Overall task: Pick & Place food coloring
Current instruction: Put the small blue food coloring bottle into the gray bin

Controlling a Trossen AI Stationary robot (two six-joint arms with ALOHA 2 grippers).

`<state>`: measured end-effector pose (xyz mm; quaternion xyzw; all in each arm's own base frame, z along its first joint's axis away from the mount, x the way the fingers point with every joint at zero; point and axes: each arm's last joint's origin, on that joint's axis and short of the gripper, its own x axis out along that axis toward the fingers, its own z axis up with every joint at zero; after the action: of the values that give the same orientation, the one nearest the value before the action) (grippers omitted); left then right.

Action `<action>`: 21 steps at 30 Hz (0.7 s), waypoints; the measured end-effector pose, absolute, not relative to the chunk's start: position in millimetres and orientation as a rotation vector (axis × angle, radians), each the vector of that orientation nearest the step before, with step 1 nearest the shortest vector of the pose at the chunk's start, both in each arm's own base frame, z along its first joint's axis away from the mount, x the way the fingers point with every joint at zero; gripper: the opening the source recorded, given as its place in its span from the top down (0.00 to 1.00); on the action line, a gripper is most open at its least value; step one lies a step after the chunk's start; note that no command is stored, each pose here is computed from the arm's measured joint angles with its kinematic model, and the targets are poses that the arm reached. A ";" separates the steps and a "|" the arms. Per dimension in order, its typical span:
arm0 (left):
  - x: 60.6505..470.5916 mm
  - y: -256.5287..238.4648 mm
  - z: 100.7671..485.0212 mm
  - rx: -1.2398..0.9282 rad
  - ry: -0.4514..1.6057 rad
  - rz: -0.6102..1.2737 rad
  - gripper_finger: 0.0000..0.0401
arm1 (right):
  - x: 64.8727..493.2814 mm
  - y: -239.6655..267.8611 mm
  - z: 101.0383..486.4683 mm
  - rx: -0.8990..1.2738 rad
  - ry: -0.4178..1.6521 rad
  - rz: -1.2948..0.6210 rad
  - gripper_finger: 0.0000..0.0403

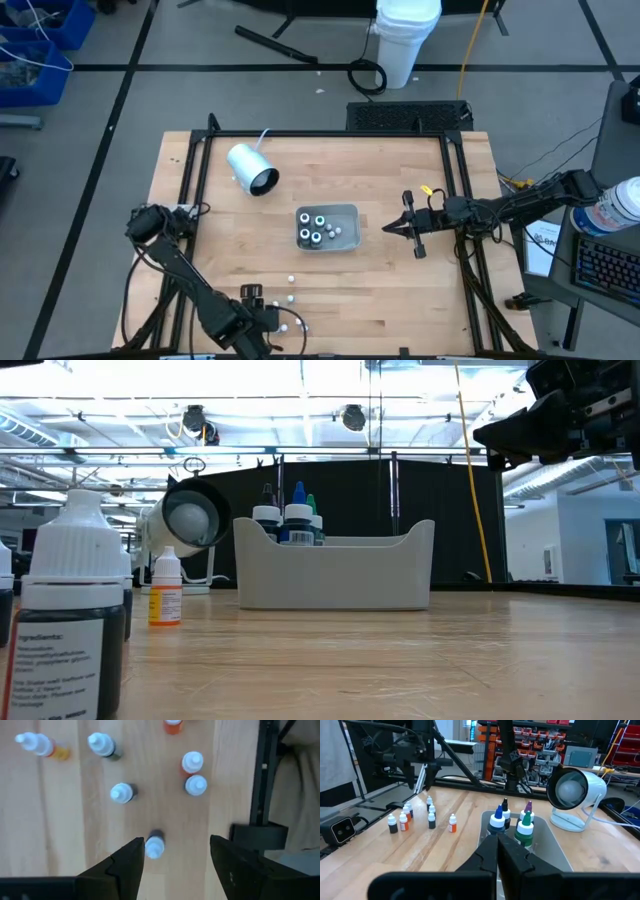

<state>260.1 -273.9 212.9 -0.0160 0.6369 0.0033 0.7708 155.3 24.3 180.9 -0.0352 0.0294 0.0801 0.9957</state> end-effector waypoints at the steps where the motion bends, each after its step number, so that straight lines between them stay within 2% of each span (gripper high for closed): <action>1: 260.1 -274.0 210.3 -0.036 1.378 0.003 0.43 | 155.3 24.3 180.9 -0.071 0.059 0.161 1.00; 8: 251.5 -263.3 184.2 -0.019 1.432 0.075 0.43 | 155.3 24.3 180.9 -0.072 0.059 0.161 1.00; 13: 252.2 -265.7 178.3 -0.054 1.432 0.023 0.43 | 155.3 24.3 180.8 -0.073 0.059 0.161 1.00; 21: 245.7 -259.7 164.4 -0.052 1.474 0.042 0.43 | 155.3 24.2 180.8 -0.073 0.059 0.159 1.00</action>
<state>245.7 -259.7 164.4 -0.0235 0.6719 0.0191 0.7400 155.3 24.2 180.8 -0.0364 0.0295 0.0795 0.9957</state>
